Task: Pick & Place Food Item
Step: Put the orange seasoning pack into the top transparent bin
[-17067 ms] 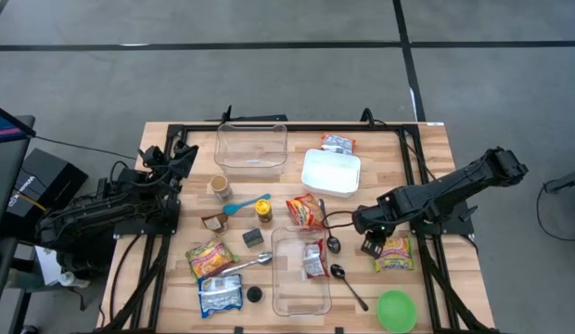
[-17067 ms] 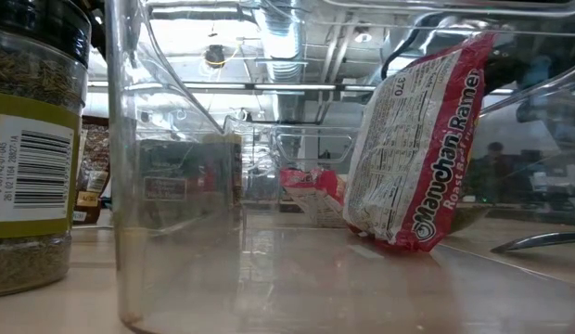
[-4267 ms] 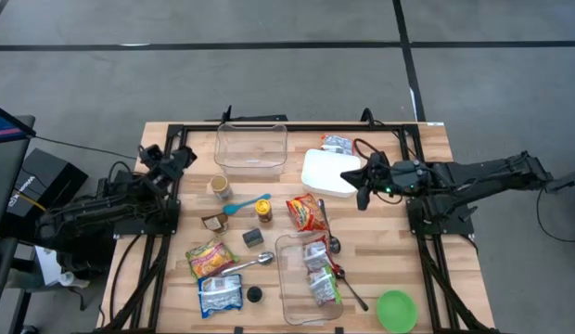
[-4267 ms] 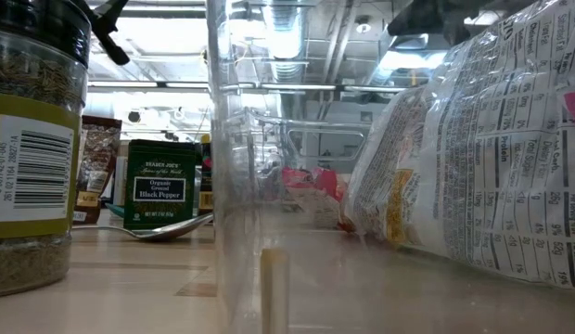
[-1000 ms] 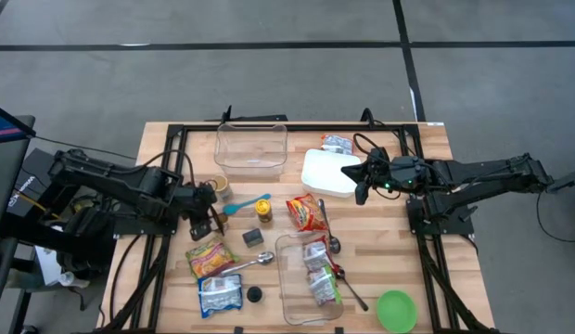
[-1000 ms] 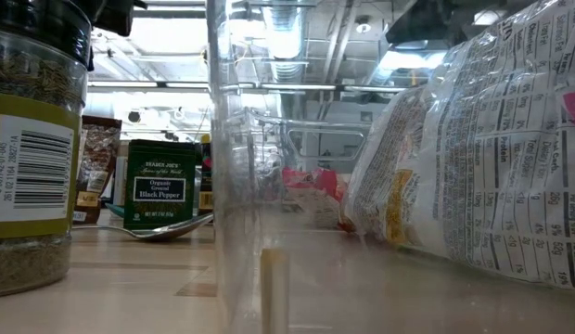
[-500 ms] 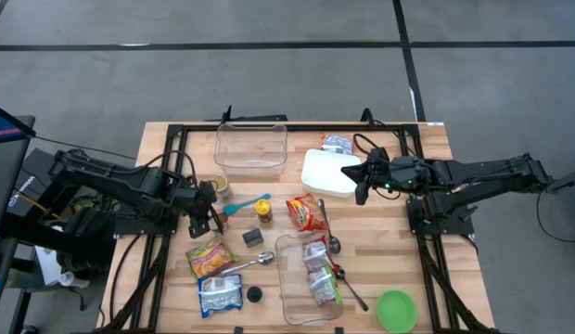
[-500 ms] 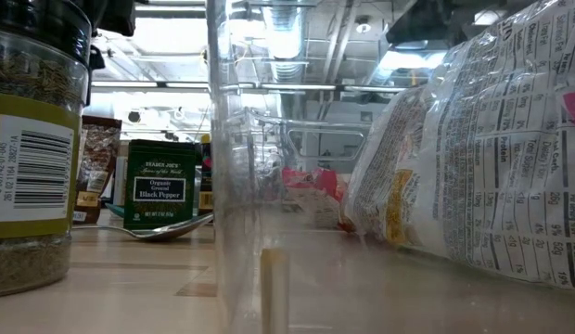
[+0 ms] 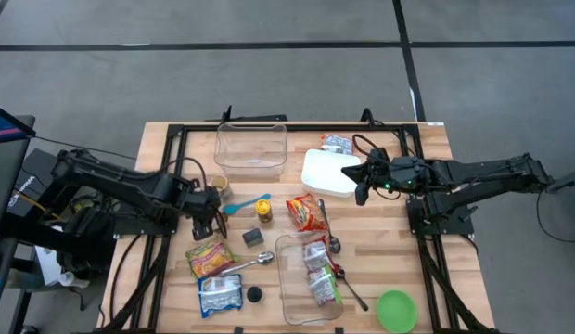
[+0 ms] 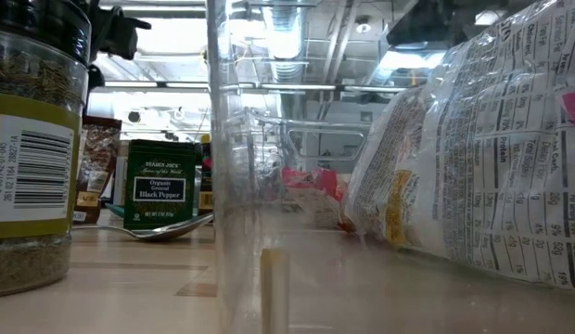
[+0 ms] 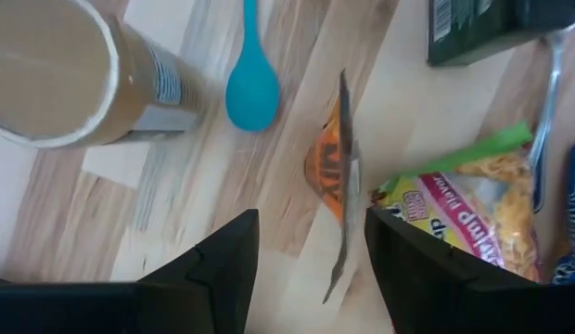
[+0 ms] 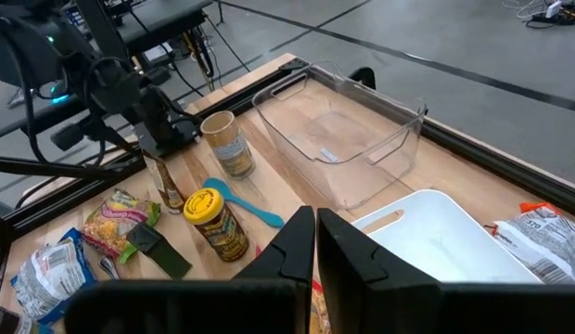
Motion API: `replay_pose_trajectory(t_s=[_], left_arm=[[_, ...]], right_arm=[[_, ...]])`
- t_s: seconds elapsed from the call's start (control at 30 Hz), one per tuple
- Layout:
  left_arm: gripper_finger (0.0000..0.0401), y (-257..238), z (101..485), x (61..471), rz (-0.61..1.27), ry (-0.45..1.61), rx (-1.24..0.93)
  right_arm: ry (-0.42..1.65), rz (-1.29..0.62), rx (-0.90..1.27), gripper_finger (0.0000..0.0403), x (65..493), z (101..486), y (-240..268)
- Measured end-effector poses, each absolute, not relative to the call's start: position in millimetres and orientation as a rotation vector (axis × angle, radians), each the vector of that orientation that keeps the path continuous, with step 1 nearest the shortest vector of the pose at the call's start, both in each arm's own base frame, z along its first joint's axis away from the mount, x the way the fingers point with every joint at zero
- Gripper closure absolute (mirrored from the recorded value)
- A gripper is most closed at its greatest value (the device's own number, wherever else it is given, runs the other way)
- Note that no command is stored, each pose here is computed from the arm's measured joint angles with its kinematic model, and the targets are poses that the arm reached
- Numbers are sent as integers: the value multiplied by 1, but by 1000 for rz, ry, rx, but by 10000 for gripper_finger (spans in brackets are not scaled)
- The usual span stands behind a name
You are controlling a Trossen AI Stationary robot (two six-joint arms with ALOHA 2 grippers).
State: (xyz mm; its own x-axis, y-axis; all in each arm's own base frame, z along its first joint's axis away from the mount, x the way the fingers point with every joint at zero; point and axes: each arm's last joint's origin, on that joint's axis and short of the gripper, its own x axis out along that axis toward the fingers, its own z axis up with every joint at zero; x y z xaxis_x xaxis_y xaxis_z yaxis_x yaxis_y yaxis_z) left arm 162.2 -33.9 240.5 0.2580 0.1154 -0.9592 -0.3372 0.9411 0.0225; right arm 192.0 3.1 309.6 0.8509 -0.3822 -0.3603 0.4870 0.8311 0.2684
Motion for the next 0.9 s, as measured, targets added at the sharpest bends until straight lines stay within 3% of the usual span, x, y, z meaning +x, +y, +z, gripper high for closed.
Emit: replay_pose_trajectory(t_s=[0.6, 0.9], left_arm=[[214, -35, 224, 165, 297, 1247, -216], [289, -35, 224, 165, 298, 1247, -215]], right_arm=[[301, -468, 362, 392, 192, 310, 3], [300, -468, 362, 392, 192, 310, 3]])
